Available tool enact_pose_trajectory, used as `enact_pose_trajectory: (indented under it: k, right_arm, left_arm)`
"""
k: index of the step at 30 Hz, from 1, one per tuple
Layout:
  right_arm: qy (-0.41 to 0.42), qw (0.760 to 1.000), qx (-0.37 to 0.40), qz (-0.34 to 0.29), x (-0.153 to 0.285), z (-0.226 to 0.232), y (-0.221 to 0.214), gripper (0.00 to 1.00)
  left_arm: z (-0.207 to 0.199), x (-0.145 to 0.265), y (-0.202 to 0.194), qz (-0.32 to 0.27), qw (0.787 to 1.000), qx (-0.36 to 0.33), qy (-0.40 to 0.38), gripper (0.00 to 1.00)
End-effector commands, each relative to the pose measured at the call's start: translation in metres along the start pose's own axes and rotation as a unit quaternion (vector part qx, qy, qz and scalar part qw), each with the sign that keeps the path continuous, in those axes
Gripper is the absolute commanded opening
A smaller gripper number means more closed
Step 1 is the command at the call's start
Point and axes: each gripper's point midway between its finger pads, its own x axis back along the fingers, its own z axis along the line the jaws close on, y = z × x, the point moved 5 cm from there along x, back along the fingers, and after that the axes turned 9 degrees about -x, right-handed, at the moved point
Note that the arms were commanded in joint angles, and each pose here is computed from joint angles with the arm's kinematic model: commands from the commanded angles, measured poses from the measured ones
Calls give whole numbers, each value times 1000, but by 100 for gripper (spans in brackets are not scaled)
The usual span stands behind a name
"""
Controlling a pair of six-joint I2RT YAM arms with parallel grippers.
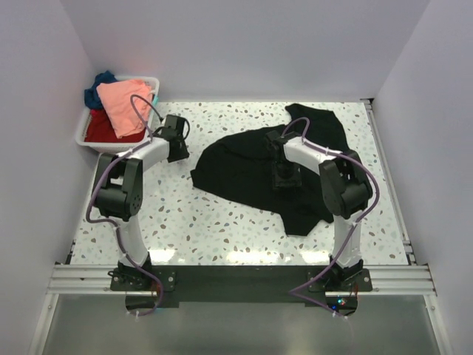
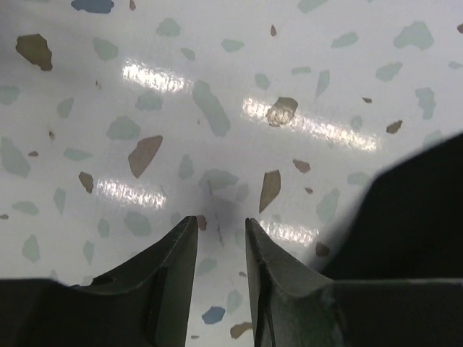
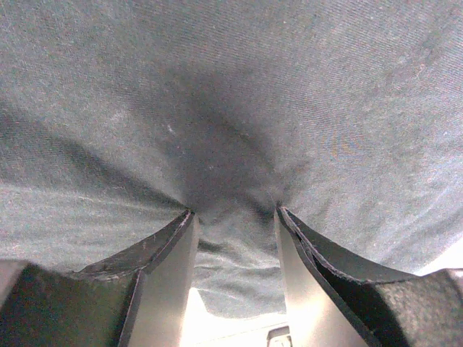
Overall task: Fold and stack the t-shirts
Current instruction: Flatten the tshirt out
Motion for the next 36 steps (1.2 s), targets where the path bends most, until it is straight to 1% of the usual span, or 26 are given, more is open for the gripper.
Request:
enact_pose_trajectory:
  k: [1,4,6,13,19,25,28,30,36]
  right_arm:
    - [-47,999,-5,11,-32,-3,1,51]
    - [-45,999,-2,10,-34,-1,4,51]
    - [-45,999,0,11,-36,1,5,51]
    - [-34,999,5,5,-35,5,11,51]
    - [-30,999,9,2,-34,7,14,51]
    - [-23,1000,9,0,-34,10,16,51]
    - [-19,1000,9,-3,-32,11,17,51]
    - [-18,1000,9,-4,-32,11,18,51]
    - [-15,1000,8,-3,-32,11,16,51]
  left_arm:
    - [-9,30,5,-5,997,15,-70,37]
    - [-15,42,-2,8,994,9,-109,36]
    - [-15,50,-7,10,993,10,-121,37]
    - [-14,53,-27,26,991,5,-131,40]
    - [-30,53,-37,38,987,-19,-154,43]
    - [-36,45,-47,53,988,-25,-140,43]
    - [-31,40,-48,56,993,-18,-104,40]
    - [-29,40,-48,54,994,-12,-93,38]
    - [-24,46,-44,37,996,-7,-80,37]
